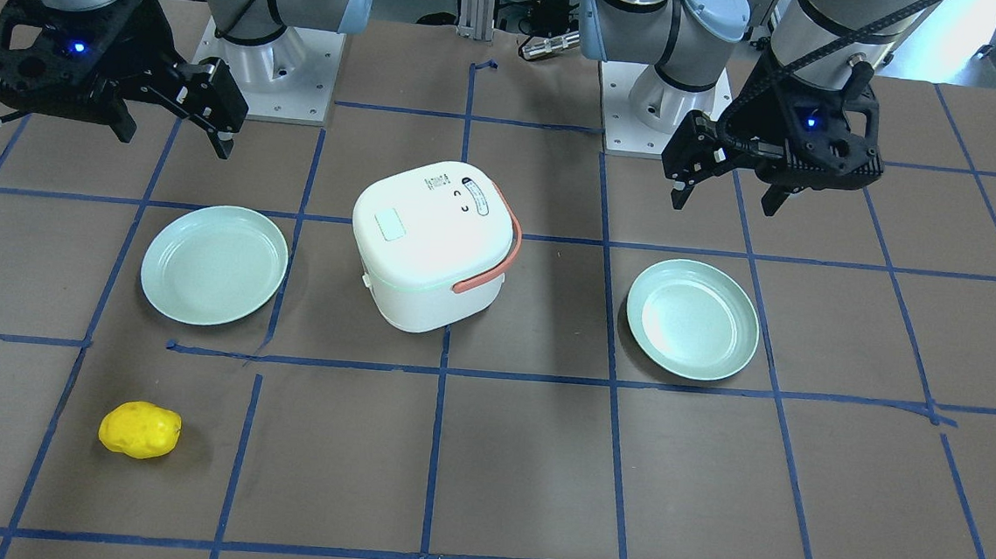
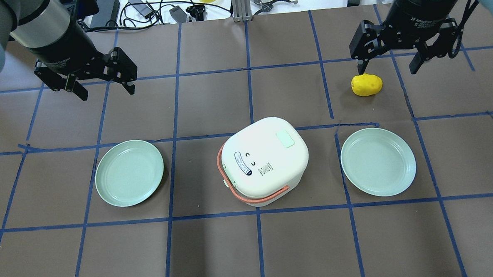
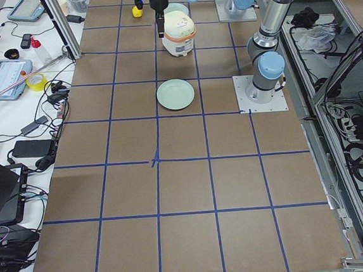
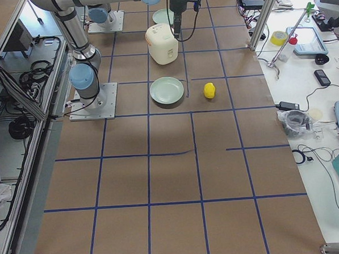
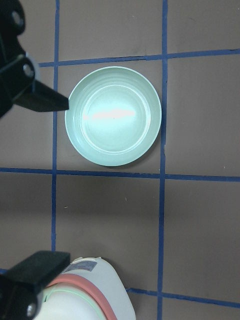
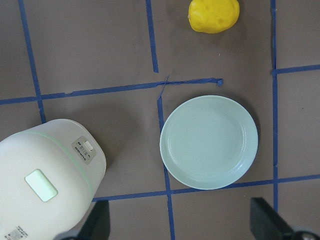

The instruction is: Press rice cooker button

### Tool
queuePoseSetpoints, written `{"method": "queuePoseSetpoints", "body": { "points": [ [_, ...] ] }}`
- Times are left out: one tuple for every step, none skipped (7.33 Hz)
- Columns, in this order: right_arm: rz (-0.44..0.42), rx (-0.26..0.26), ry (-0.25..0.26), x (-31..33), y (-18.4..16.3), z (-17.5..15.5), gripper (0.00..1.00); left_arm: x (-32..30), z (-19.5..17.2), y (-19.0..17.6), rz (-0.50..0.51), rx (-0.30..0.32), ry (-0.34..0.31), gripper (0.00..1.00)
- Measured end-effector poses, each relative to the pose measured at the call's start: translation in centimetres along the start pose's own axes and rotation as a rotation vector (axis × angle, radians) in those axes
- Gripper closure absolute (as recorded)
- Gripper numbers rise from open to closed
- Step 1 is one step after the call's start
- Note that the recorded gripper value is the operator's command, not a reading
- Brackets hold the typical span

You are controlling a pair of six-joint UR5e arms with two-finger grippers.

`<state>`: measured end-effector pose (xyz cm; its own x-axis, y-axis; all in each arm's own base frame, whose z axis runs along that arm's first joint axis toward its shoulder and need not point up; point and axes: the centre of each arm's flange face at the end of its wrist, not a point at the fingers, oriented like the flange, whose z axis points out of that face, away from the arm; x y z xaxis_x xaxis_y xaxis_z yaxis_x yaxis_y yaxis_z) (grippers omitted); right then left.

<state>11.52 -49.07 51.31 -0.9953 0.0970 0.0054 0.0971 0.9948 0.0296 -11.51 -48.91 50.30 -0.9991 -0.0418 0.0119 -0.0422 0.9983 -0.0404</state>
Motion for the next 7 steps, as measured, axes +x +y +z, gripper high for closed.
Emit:
{"method": "queuePoseSetpoints", "body": {
  "points": [
    [0.000,0.000,0.000,0.00,0.00,0.00,0.00,0.00,0.00,0.00,0.000,0.000,0.000,0.00],
    [0.000,0.000,0.000,0.00,0.01,-0.02,0.00,0.00,0.00,0.00,-0.001,0.000,0.000,0.00],
    [0.000,0.001,-0.001,0.00,0.01,-0.06,0.00,0.00,0.00,0.00,-0.001,0.000,0.000,0.00],
    [0.001,0.003,-0.003,0.03,-0.03,-0.12,0.00,0.00,0.00,0.00,-0.001,0.000,0.000,0.00],
    [0.002,0.006,-0.006,0.04,-0.12,-0.11,0.00,0.00,0.00,0.00,0.000,0.000,0.000,0.00],
    [0.003,0.009,-0.009,0.06,-0.22,-0.11,0.00,0.00,0.00,0.00,0.000,0.000,0.000,0.00],
    [0.005,0.012,-0.011,0.05,-0.31,-0.12,0.00,0.00,0.00,0.00,0.000,0.000,0.000,0.00]
  ]
}}
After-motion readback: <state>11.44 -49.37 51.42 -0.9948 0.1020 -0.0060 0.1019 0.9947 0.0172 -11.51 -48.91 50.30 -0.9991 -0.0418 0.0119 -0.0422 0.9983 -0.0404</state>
